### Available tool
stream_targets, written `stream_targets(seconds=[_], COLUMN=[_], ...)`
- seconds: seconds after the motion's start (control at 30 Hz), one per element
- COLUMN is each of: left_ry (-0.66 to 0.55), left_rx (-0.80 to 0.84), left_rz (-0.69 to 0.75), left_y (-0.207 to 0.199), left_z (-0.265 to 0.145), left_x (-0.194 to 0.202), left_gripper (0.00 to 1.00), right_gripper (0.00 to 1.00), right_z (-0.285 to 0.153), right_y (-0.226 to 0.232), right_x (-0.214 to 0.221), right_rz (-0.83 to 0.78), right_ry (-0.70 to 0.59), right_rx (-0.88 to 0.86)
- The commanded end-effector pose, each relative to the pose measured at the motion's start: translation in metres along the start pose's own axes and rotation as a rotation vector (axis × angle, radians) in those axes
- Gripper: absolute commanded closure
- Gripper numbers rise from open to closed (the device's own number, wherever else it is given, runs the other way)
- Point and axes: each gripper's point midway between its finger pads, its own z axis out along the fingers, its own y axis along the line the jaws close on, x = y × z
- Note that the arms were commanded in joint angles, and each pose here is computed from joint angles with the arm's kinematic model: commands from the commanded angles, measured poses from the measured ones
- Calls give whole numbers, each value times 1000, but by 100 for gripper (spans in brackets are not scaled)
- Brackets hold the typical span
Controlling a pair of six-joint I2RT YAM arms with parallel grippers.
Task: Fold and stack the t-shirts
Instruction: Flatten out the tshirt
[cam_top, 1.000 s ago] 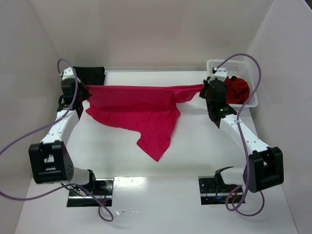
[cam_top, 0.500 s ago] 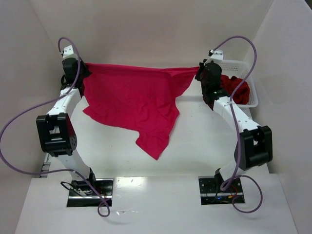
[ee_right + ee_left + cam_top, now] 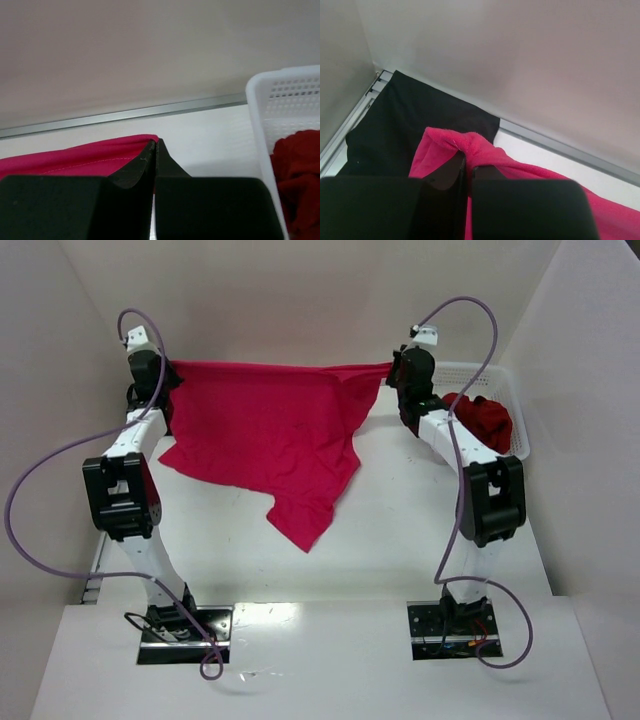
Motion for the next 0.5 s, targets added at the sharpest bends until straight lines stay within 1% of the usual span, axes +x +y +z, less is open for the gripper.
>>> stream_targets(seconds=[0.0, 0.13, 0.17, 0.23, 0.27, 0.33, 0.37, 0.4, 0.43, 0.47], left_ry=[-119, -116, -127, -137, -151, -172, -179, -171, -180, -213], left_rx=[-32, 1, 5, 40, 60, 95, 149, 173, 186, 220], left_rz=[1, -28, -29, -18, -18, -8, 8, 31, 41, 43], left_y=[14, 8, 6, -2, -8, -16, -28, -38, -42, -55], left_z=[20, 25, 22, 16, 8, -5, -19, -29, -38, -60], left_x=[-34, -32, -38, -48, -58, -73, -86, -90, -99, -120], left_gripper=[100, 100, 100, 100, 100, 100, 100, 100, 100, 100], right_gripper=[100, 100, 100, 100, 100, 100, 100, 100, 100, 100], right_z=[27, 45, 45, 44, 38, 29, 22, 7, -3, -13], right_y=[-2, 9, 12, 13, 16, 18, 19, 21, 21, 21], right_x=[-13, -11, -24, -28, -45, -62, -75, -101, -118, -120], right_rz=[22, 33, 40, 40, 49, 44, 49, 39, 37, 28], right_ry=[-43, -42, -66, -66, -94, -116, -133, -178, -207, -204], right_rx=[16, -18, -24, -24, -41, -54, -58, -75, -80, -72])
